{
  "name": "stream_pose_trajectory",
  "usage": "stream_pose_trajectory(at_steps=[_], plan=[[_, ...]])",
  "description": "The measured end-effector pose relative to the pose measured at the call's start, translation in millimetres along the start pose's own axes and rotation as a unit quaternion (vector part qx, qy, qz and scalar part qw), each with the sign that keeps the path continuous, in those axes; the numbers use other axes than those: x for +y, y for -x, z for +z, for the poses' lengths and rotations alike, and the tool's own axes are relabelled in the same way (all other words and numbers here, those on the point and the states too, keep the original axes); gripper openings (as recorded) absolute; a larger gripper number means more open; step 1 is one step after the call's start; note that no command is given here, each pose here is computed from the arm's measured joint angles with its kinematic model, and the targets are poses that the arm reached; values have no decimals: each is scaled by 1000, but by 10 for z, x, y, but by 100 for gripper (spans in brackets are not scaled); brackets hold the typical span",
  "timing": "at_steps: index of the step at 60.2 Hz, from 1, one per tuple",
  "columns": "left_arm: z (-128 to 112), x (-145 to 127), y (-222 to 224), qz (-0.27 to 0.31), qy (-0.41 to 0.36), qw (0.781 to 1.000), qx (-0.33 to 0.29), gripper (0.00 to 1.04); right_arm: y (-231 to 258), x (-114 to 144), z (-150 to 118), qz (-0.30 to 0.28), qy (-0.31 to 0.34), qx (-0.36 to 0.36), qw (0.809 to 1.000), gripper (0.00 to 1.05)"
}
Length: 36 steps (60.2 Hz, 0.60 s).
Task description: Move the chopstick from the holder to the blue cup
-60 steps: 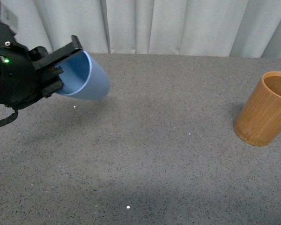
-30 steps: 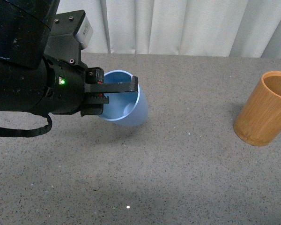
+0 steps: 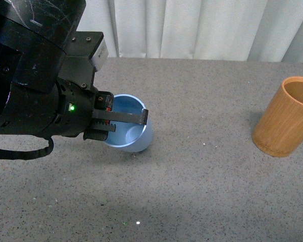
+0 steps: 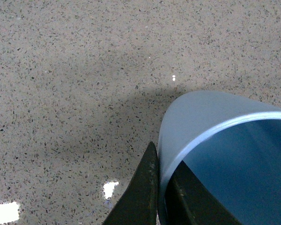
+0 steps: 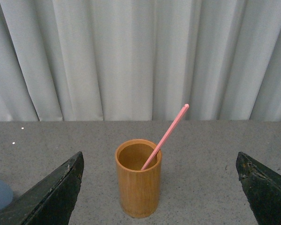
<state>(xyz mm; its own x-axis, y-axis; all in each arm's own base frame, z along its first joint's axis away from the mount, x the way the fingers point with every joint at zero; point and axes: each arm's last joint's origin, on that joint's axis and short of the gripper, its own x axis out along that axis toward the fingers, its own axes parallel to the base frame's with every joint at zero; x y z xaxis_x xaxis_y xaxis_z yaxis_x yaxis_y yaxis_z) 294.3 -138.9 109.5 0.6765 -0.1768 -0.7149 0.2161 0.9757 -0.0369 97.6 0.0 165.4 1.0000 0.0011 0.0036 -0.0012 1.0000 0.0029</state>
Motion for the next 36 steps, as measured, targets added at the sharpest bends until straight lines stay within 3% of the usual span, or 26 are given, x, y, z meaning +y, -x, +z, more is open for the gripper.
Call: stream_pose_trajectory(at_steps=[7,36], plan=[[-3,-3,-2,-1,-2,1000,1,6,0,0,1,0,0,0,1000,95],[16,14,-6,-1,17,1000,-2,77,0,0,2,0,0,0,1000,95]])
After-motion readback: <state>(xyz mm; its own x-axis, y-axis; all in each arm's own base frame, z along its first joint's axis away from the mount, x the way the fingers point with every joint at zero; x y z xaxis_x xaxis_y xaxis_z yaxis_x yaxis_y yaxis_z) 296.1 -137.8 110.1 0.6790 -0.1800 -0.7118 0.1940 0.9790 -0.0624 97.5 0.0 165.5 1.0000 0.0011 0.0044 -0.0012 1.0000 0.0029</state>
